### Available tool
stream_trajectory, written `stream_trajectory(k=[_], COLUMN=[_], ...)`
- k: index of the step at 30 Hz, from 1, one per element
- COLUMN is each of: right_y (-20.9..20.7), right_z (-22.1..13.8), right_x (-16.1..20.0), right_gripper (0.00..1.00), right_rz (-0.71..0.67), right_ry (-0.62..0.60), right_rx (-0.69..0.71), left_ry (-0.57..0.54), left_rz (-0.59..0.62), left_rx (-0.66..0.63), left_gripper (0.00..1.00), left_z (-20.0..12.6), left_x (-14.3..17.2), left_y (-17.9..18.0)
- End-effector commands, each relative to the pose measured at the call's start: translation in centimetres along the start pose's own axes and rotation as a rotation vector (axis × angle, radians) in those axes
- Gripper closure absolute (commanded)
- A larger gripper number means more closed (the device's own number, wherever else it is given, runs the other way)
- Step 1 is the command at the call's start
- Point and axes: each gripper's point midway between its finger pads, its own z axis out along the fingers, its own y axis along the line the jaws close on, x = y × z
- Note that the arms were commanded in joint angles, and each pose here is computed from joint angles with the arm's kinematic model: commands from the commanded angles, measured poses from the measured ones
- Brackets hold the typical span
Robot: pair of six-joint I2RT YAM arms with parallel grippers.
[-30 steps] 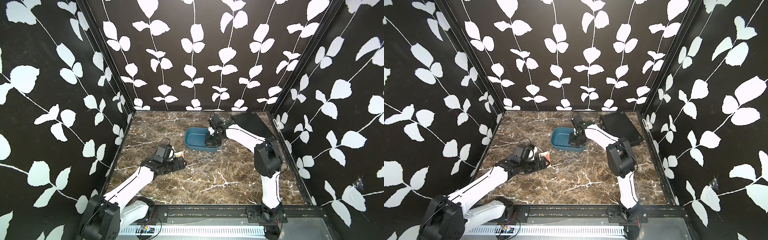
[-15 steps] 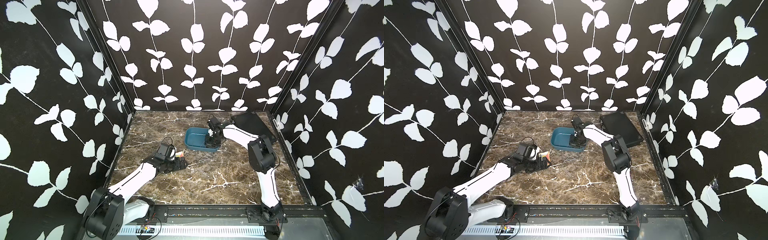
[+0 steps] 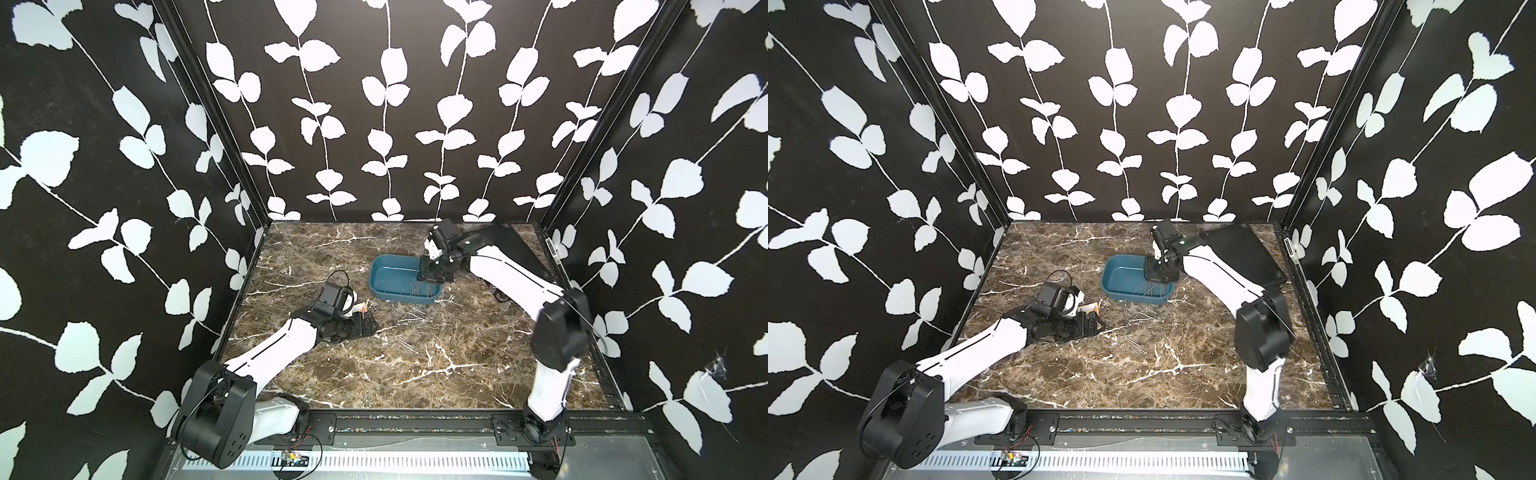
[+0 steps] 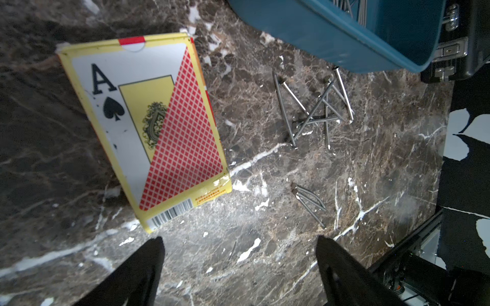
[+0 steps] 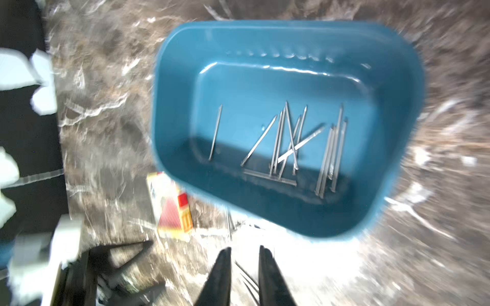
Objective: Put the nails on the desktop into the storage box
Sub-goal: Place the nail in the storage box, then pick up the nail from the center of the board.
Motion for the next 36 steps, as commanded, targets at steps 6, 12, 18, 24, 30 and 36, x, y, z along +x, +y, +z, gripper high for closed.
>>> stream_trajectory(k=[6, 12, 18, 24, 30, 36], right_y=[-2.8, -3.3, -2.8, -2.6, -3.2, -3.0], right_z=[3.3, 5.8, 8.0, 8.2, 8.3, 8.8], right_x=[11.6, 13.9, 14.9, 16.4, 19.4, 20.9], right_gripper=[0.67, 0.67, 0.67, 0.68, 0.69, 0.69], right_rz=[-0.280, -0.404, -0.513, -0.548, -0.539, -0.553], right_ry=[0.238, 0.303, 0.348, 0.384, 0.431, 0.445], right_rx=[0.208, 0.280, 0.304, 0.316, 0.314, 0.321], left_ry=[0.005, 0.028, 0.033, 0.027, 0.035, 0.054], left_rz=[0.027, 0.035, 0.033, 0.019, 0.003, 0.001], left_rx=[0.028, 0.030, 0.020, 0.003, -0.004, -0.004], left_gripper=[0.08, 0.08, 0.08, 0.08, 0.08, 0.08], left_z=[0.1, 0.0, -0.4, -0.7, -0.3, 0.2], left_x=[0.5, 1.0, 1.5, 2.1, 2.4, 2.5], left_y=[-0.1, -0.1, 0.1, 0.7, 1.1, 1.2])
